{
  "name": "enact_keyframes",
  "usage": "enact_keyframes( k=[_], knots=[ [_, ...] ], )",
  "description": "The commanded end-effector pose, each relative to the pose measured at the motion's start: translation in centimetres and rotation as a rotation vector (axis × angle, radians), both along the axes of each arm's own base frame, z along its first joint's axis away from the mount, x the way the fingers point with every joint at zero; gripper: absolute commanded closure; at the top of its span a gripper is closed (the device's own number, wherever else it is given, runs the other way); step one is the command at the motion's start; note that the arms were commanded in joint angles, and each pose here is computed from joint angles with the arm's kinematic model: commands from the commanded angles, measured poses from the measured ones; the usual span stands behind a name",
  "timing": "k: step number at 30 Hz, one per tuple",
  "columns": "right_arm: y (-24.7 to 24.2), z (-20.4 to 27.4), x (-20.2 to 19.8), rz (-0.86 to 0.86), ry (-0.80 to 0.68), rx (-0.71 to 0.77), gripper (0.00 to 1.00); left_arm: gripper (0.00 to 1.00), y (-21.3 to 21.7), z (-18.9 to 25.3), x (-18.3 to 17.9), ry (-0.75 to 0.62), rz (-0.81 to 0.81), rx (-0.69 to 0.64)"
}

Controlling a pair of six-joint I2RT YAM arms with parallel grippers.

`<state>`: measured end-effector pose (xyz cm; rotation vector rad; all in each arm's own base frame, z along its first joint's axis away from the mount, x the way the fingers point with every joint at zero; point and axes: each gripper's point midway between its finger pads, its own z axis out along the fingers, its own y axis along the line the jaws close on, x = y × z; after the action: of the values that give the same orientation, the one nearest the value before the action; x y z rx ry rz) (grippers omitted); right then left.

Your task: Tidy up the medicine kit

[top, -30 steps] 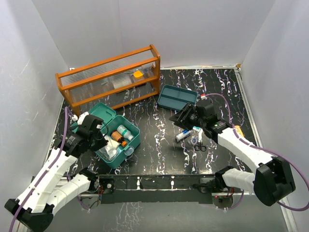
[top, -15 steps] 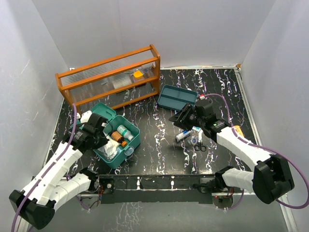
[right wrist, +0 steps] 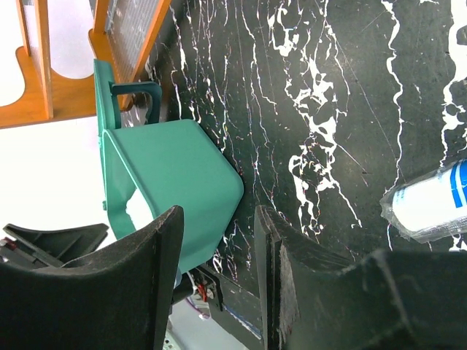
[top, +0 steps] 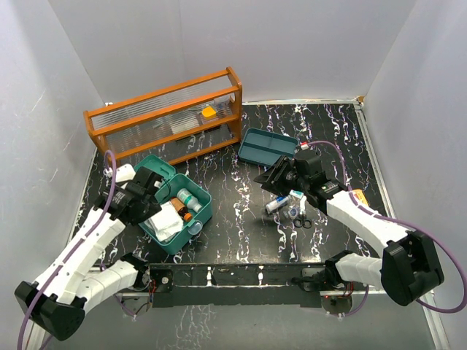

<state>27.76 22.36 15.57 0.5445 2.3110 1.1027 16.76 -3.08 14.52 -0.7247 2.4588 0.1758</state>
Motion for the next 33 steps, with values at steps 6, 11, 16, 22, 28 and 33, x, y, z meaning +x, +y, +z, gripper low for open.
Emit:
enact_keyframes(
  k=[6,11,16,22,28,33],
  knots=[
    [0.7,1.1,0.6,0.016,-0.05,0.038,0.58,0.54,-0.8,3.9,1.8,-0.087,-0.11,-0.007],
    [0.6,1.0,0.6,0.014,-0.05,0.035,0.58,0.54,-7.2,1.9,2.7,-0.067,-0.365,-0.244],
    [0.6,0.8,0.5,0.012,-0.045,0.03,0.58,0.54,-9.5,0.6,3.4,-0.04,-0.443,-0.313],
    [0.5,0.6,0.5,0.01,-0.042,0.027,0.58,0.52,-9.6,-1.2,4.1,-0.001,-0.44,-0.289],
    [0.5,0.5,0.5,0.01,-0.042,0.024,0.58,0.59,-11.5,-1.3,5.1,0.008,-0.497,-0.341],
    [0.4,0.6,0.5,0.006,-0.045,0.023,0.58,0.6,-11.5,-3.0,5.0,0.06,-0.484,-0.336]
  ],
)
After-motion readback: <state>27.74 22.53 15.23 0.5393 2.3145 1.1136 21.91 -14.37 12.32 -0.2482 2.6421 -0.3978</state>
